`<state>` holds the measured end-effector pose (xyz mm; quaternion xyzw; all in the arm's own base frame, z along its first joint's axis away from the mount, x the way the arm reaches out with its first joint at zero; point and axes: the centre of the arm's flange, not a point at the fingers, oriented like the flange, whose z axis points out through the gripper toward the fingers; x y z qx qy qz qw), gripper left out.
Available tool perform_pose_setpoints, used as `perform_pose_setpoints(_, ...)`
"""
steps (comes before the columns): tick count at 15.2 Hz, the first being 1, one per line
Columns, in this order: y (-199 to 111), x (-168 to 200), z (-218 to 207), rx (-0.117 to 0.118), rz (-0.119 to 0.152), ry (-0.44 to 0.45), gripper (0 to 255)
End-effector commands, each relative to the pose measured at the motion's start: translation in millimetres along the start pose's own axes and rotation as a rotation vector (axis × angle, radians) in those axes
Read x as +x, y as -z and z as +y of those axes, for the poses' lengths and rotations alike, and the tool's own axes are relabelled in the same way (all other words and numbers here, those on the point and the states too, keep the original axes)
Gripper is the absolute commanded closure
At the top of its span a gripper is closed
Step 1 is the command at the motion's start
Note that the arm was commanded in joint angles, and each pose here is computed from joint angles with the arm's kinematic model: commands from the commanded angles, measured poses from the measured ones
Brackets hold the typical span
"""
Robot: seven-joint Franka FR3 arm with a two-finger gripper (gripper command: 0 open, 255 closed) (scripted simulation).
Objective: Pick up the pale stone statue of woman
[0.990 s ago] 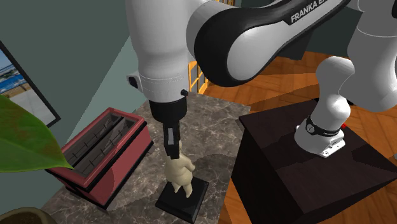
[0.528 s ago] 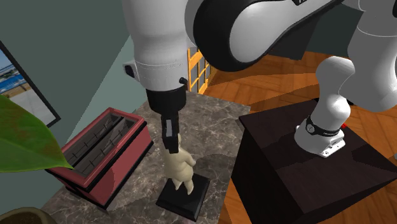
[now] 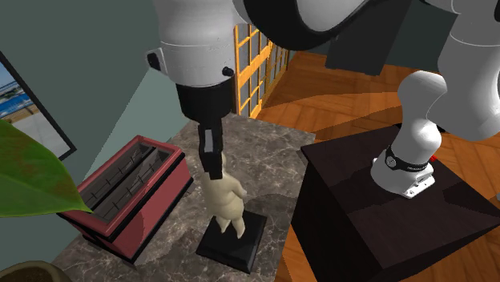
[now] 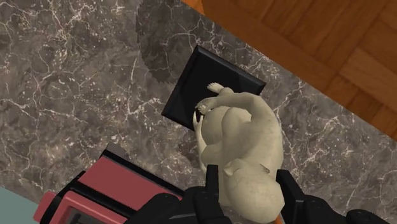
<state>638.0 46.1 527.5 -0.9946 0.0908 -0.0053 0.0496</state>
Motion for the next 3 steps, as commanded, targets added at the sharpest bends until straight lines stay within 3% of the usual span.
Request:
perform_pose_setpoints(1, 10.8, -1.0, -0.7, 0.0, 0.002, 0.0, 255)
perform_pose_setpoints(3, 11.6, -1.1, -0.8, 0.0, 0.002, 0.0, 255)
